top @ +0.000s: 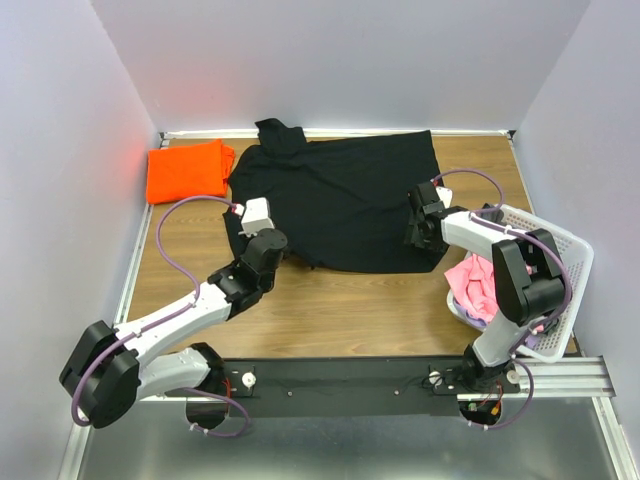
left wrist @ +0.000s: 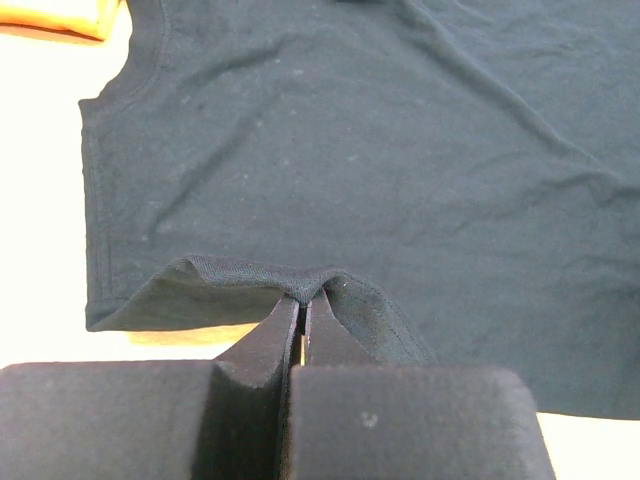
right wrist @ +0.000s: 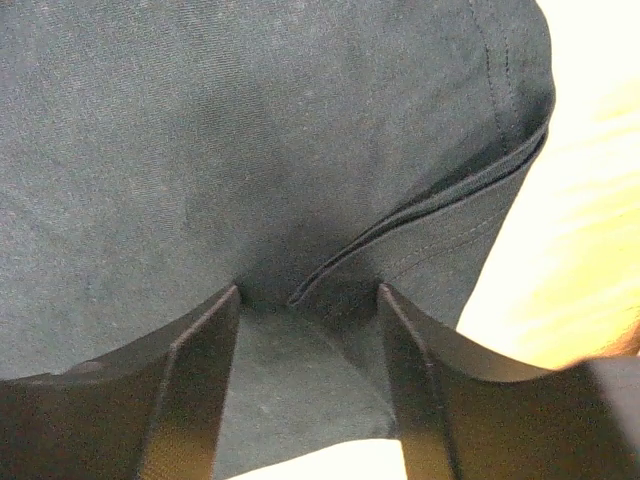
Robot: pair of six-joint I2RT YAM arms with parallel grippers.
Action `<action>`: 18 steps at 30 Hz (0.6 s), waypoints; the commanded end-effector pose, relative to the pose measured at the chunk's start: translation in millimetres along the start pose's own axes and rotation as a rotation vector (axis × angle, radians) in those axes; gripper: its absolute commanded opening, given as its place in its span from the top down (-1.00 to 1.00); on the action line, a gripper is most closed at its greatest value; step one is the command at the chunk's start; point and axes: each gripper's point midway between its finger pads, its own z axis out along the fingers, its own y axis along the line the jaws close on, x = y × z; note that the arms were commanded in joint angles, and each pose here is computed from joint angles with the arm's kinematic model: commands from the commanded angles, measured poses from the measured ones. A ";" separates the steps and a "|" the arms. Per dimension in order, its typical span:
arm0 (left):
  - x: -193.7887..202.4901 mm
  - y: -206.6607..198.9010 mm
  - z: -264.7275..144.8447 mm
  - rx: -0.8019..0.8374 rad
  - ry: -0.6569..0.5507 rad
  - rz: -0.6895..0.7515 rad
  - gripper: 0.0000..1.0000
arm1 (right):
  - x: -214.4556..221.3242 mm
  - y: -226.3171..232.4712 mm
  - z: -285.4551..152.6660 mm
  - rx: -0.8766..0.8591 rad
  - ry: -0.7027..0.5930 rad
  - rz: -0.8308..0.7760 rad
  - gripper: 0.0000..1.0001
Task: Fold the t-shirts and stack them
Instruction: Fold the tshirt
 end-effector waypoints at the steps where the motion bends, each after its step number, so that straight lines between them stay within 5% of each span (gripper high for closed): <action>1: -9.8 0.7 -2.4 0.013 -0.033 -0.022 1.00 | 11.3 -13.4 3.8 0.075 0.017 -0.005 -0.22; 18: -10.8 8.1 -4.3 -0.006 -0.038 -0.029 1.00 | 9.5 -21.0 -0.2 0.109 0.003 0.003 0.22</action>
